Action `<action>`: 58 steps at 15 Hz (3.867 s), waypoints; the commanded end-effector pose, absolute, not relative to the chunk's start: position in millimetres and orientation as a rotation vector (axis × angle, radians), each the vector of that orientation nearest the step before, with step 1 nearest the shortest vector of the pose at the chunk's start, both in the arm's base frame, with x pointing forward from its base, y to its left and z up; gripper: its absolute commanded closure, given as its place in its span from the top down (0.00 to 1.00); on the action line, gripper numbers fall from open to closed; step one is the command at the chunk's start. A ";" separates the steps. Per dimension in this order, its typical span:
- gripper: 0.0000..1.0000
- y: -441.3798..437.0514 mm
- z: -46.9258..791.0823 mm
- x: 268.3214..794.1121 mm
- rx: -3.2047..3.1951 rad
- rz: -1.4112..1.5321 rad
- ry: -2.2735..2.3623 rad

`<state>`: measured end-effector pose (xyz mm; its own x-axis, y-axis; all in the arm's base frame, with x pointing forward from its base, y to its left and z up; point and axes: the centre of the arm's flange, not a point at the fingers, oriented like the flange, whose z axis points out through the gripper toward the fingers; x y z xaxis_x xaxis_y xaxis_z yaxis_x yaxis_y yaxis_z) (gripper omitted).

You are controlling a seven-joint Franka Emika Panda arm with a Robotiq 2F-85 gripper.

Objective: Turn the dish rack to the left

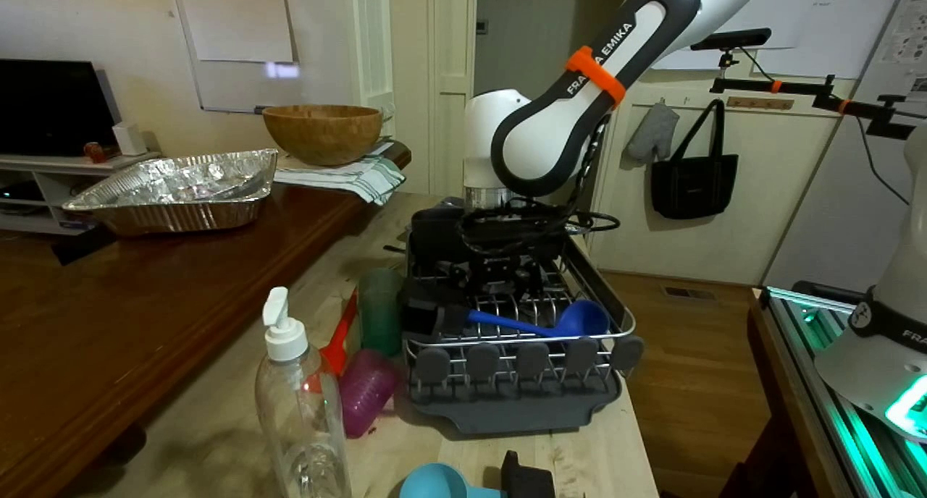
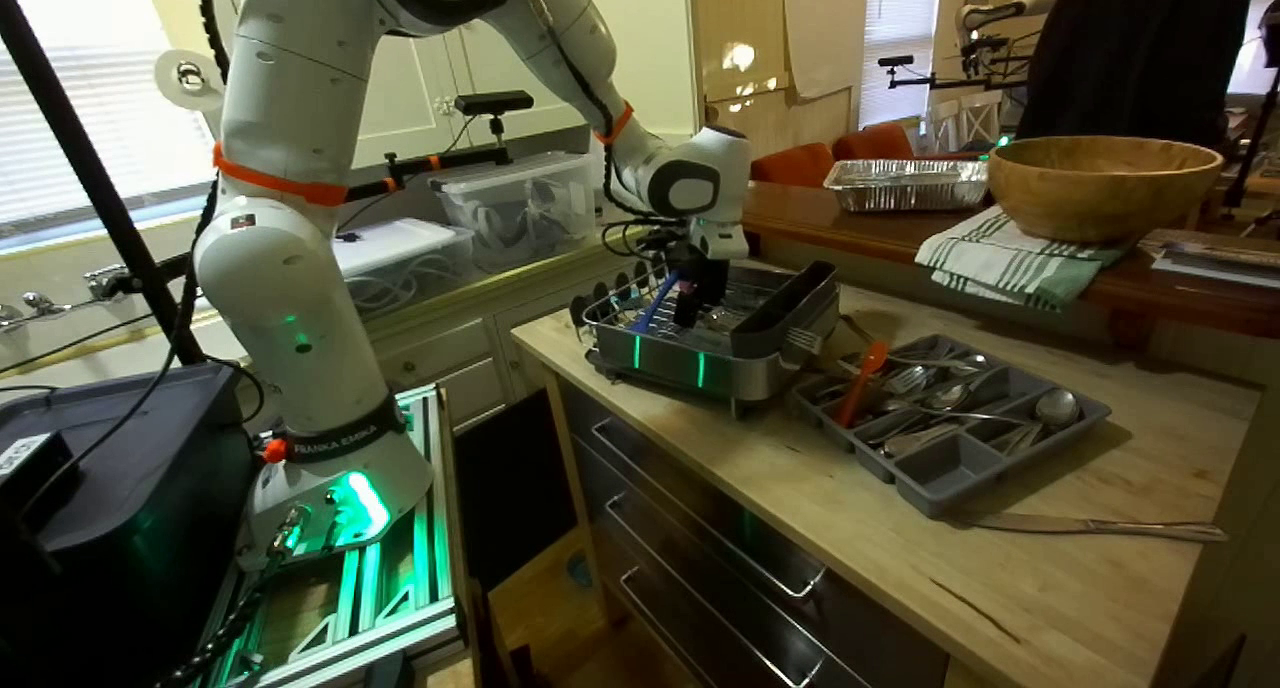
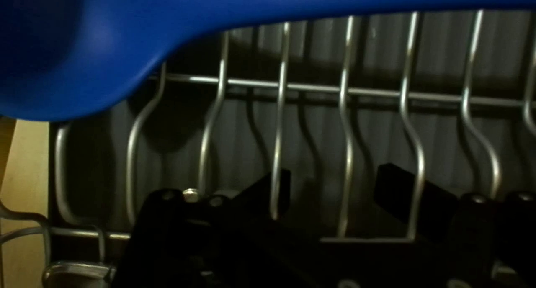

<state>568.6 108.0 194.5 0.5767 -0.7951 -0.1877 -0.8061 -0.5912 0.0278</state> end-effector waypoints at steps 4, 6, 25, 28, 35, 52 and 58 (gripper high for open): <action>0.35 85.3 238.2 564.6 -2.888 0.260 1.292; 0.35 81.6 245.7 568.9 -2.912 0.231 1.266; 0.35 139.0 297.8 567.5 -3.093 -0.034 0.949; 0.35 143.1 294.1 568.4 -3.143 -0.097 0.883; 0.35 131.5 271.5 565.7 -3.244 -0.344 0.539; 0.60 108.2 206.8 568.3 -3.179 -0.421 0.027; 0.35 110.8 209.3 569.4 -3.167 -0.433 -0.034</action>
